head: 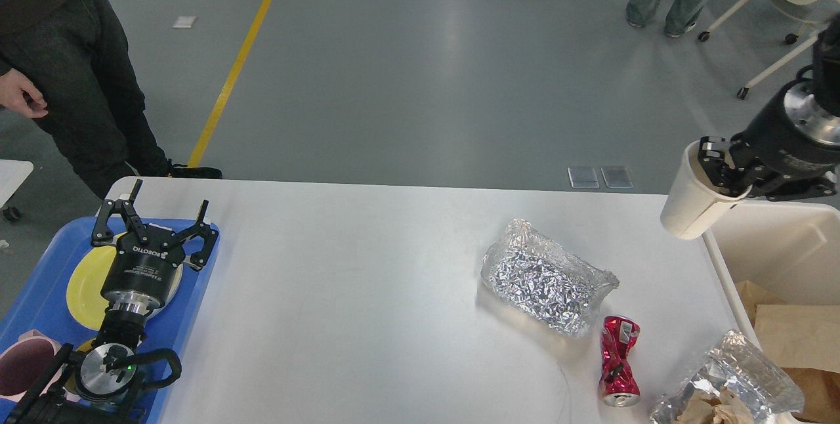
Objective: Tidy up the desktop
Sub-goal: 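Lift the paper cup and carry it to the white bin, then open the right gripper to drop the cup into the bin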
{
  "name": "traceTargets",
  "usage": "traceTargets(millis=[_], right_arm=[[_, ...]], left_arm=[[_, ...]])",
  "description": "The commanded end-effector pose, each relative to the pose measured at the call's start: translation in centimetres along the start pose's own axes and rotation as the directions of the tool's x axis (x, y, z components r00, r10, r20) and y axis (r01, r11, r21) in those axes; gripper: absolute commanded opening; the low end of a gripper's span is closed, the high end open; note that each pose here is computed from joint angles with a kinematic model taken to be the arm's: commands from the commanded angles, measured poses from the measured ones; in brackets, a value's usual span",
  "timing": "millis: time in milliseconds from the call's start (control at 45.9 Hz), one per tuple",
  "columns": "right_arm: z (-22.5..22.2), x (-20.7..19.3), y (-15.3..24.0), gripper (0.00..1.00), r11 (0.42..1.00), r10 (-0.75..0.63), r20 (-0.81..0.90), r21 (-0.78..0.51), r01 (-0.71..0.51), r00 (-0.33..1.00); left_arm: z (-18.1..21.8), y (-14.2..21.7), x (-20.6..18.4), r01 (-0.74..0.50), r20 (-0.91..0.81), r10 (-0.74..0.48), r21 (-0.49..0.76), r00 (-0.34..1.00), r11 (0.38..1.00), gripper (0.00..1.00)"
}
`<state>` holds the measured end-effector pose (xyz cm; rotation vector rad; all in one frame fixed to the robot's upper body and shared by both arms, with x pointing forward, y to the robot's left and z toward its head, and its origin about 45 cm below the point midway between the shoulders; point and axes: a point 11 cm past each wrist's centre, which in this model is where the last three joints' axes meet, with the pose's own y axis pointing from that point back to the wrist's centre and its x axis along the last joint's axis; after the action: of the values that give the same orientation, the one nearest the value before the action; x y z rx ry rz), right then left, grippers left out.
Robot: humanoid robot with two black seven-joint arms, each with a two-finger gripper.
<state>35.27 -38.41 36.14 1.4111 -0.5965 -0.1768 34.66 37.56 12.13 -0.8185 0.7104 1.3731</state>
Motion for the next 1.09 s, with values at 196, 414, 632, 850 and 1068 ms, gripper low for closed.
traceTargets(millis=[196,414,632,850,1068], right_arm=[[14.9,4.1,-10.0,0.0,0.983,0.137,0.254,-0.153,-0.1,0.958],[20.8,-0.1,-19.7,0.0,0.954,0.207,0.286,-0.272,-0.128,0.935],[23.7,-4.7,-26.1,0.0,0.916,0.322,0.295,-0.337,-0.217,0.899],[21.1,-10.3,-31.3,0.0,0.931,0.272,0.252,-0.315,-0.187,0.929],[20.8,-11.0,-31.8,0.0,0.929,0.28,0.249,-0.314,-0.196,0.927]], left_arm=[[0.0,0.0,0.0,0.0,-0.001,0.0,0.0,1.0,1.0,0.96],[0.0,0.0,0.0,0.0,0.0,0.0,0.001,1.0,1.0,0.96],[0.0,0.0,0.0,0.0,-0.001,0.0,-0.001,1.0,1.0,0.96],[0.0,0.0,0.0,0.0,-0.001,0.0,-0.001,1.0,1.0,0.96],[0.0,0.0,0.0,0.0,-0.001,0.0,-0.001,1.0,1.0,0.96]])
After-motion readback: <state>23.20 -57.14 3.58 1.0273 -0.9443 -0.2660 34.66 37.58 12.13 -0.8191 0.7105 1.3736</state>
